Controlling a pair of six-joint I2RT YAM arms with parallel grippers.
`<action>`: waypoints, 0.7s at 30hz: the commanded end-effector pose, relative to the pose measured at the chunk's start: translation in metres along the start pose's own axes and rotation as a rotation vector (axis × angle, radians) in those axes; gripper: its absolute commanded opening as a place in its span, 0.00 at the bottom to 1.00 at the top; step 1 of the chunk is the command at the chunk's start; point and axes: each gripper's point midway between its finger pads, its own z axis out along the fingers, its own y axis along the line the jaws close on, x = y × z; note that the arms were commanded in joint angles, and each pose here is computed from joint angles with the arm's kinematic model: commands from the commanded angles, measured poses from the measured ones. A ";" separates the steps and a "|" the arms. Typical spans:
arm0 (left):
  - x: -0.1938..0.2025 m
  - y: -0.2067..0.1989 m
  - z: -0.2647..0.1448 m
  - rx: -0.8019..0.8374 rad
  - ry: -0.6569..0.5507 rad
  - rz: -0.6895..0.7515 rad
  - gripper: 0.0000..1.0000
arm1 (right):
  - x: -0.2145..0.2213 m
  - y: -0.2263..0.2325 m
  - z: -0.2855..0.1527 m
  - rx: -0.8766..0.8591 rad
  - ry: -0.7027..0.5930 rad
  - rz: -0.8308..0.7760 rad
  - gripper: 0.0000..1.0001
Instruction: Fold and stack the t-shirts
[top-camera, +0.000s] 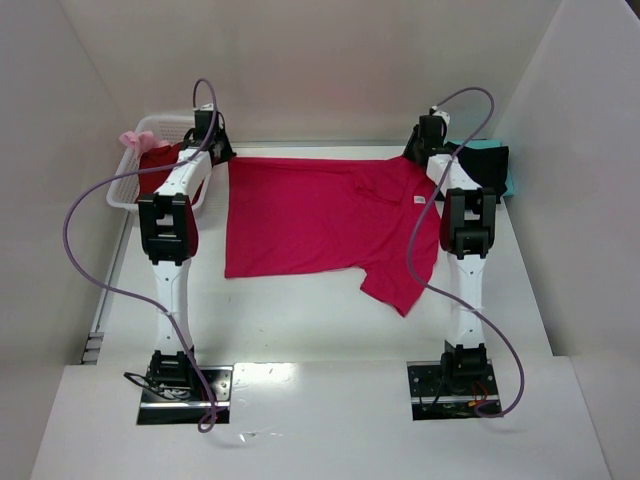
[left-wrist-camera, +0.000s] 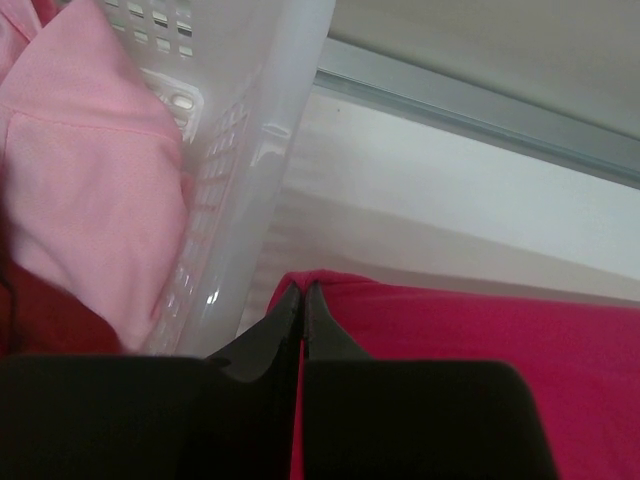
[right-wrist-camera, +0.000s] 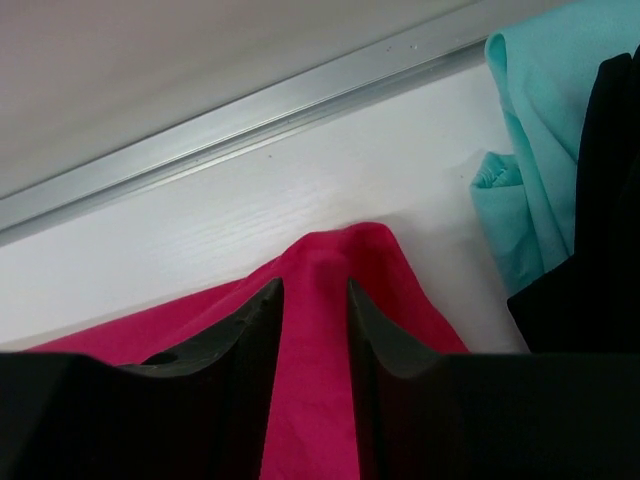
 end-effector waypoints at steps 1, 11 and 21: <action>-0.011 0.002 0.006 -0.006 -0.037 0.024 0.00 | -0.023 0.001 -0.010 -0.030 -0.027 -0.017 0.38; -0.011 -0.001 0.004 0.012 -0.031 0.034 0.00 | 0.018 -0.007 -0.010 -0.046 0.075 -0.045 0.46; -0.003 -0.004 0.005 0.013 -0.012 0.050 0.00 | 0.027 -0.012 -0.009 -0.027 0.091 -0.037 0.46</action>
